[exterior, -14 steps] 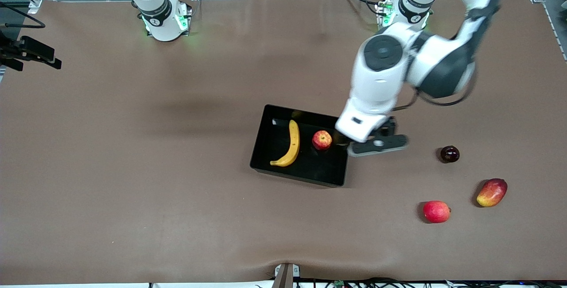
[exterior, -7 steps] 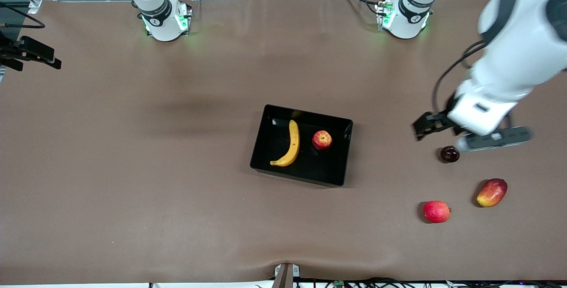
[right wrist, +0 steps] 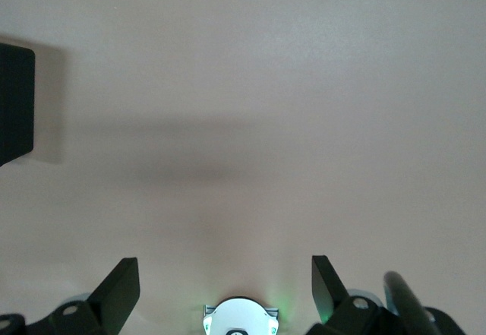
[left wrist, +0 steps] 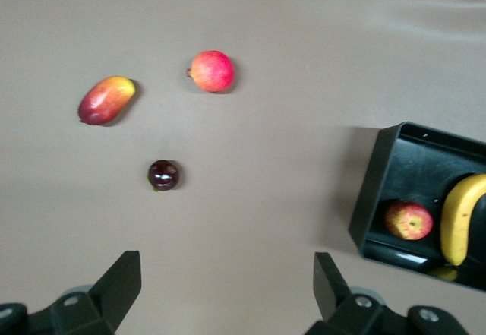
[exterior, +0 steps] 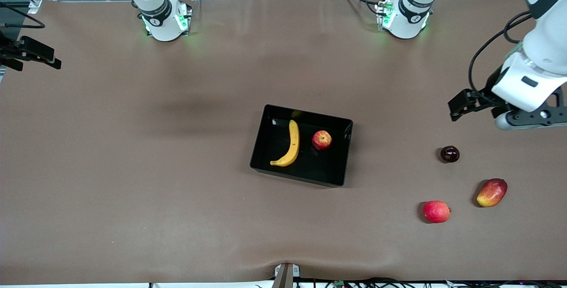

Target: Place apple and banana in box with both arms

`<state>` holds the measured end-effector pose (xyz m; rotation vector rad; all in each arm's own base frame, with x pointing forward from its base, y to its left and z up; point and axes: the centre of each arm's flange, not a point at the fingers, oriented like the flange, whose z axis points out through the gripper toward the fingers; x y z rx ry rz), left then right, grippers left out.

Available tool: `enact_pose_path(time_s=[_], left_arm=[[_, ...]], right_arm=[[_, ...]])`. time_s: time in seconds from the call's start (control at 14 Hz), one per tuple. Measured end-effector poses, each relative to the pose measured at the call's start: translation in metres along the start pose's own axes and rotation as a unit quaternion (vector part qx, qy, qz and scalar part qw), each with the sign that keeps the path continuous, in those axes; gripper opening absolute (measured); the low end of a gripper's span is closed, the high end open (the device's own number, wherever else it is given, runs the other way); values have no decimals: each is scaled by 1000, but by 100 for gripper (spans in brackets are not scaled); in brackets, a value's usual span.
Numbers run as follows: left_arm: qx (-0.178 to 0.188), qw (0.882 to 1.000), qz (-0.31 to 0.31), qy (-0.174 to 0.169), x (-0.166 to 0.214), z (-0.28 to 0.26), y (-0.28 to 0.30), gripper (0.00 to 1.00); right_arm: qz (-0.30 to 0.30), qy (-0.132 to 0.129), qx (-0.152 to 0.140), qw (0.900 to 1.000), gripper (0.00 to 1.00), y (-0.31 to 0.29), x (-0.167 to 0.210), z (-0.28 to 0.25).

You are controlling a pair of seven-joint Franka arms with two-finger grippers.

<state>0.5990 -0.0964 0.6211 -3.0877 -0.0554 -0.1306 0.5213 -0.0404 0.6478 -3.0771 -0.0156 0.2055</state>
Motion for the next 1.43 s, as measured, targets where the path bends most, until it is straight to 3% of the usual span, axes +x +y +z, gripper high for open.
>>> enact_pose_path(time_s=[0.64,1.43], left_arm=[[-7,1000,12,-11,-86,-25,-39,100],[-10,1000,6,-1,-77,-37,-44,100]], right_arm=[[0,0,0,1000,100,0,0,0],[0,0,0,1000,100,0,0,0]])
